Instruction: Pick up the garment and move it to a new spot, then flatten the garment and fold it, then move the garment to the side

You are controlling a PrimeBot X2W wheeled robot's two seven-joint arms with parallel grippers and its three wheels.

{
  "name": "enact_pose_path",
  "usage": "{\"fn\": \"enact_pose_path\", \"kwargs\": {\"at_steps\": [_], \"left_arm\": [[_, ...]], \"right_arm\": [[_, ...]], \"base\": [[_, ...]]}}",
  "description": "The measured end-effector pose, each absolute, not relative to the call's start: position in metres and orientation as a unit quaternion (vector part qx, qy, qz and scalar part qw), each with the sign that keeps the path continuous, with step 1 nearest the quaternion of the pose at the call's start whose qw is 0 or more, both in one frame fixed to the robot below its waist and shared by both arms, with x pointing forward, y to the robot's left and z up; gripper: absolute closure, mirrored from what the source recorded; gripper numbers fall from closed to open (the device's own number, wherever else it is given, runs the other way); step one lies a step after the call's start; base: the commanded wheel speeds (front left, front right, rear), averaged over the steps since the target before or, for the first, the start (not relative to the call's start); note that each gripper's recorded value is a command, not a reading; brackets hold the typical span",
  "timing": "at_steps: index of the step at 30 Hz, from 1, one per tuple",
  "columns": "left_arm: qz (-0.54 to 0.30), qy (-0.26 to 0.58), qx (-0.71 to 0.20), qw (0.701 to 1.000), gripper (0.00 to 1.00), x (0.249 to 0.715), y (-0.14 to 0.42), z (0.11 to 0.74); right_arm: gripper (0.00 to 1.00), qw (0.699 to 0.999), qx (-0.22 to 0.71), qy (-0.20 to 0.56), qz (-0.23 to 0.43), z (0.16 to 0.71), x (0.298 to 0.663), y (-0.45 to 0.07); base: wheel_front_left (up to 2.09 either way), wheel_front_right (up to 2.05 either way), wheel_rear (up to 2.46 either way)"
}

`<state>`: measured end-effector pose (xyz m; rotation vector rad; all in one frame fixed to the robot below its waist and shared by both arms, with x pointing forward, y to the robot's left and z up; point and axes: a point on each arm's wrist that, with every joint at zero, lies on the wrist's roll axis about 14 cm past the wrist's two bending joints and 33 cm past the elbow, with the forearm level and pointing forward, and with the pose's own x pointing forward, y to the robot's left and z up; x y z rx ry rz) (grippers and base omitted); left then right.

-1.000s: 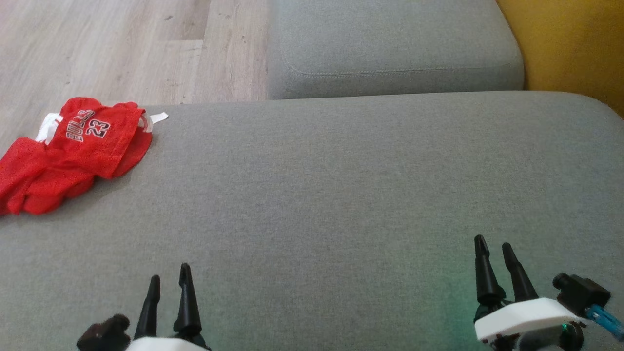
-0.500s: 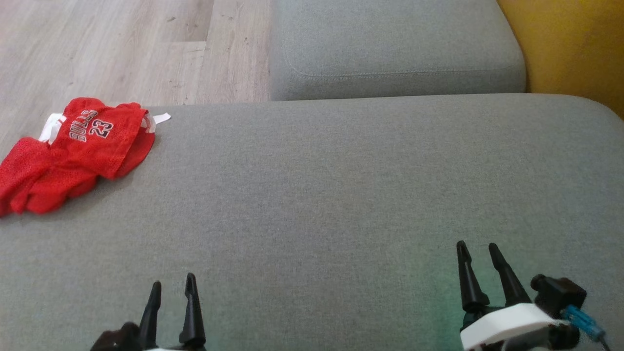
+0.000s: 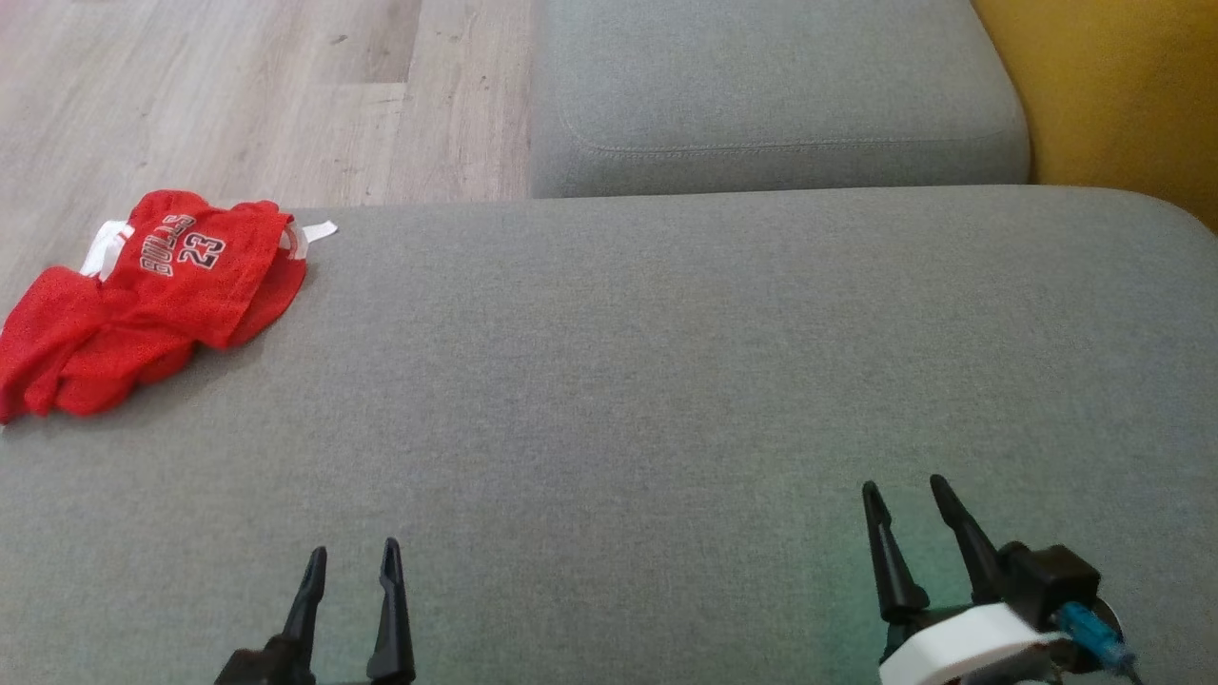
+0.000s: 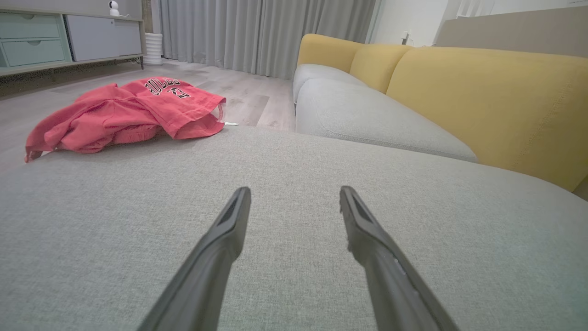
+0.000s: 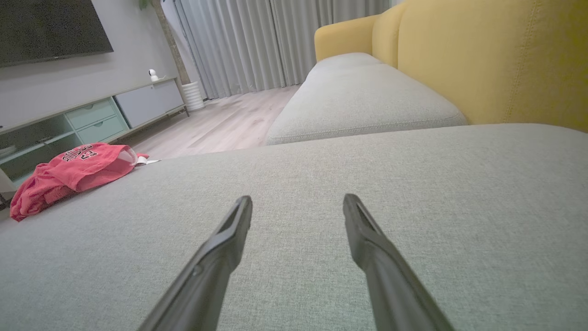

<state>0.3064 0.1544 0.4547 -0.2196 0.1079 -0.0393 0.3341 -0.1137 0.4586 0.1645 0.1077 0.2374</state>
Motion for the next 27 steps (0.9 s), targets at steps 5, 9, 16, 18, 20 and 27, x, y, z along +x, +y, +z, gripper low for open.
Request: {"fn": "enact_pose_path", "kwargs": {"at_steps": [5,9,16,18,20,27], "left_arm": [[-0.022,0.05,-0.09,0.994,0.0,0.305,0.154,0.455],[-0.021,0.054,-0.072,0.996,0.0,0.301,0.155,0.451],[-0.025,0.049,-0.048,0.997,0.0,0.3,0.155,0.45],[-0.025,0.05,-0.048,0.997,0.0,0.3,0.156,0.45],[-0.024,0.051,-0.048,0.997,0.0,0.3,0.156,0.449],[-0.022,0.053,-0.048,0.997,0.0,0.3,0.158,0.448]], "right_arm": [[0.0,0.988,0.059,0.054,0.129,0.456,0.333,-0.11],[0.0,0.988,0.038,0.052,0.138,0.455,0.332,-0.106],[0.0,0.987,0.01,0.048,0.152,0.454,0.332,-0.101],[0.0,0.987,0.01,0.05,0.151,0.452,0.331,-0.101],[0.0,0.987,0.01,0.051,0.151,0.452,0.331,-0.101],[0.0,0.987,0.011,0.053,0.151,0.45,0.331,-0.102]], "base": [[0.0,0.0,0.0],[0.0,0.0,0.0],[0.0,0.0,0.0],[0.0,0.0,0.0],[0.0,0.0,0.0],[0.0,0.0,0.0]]}}
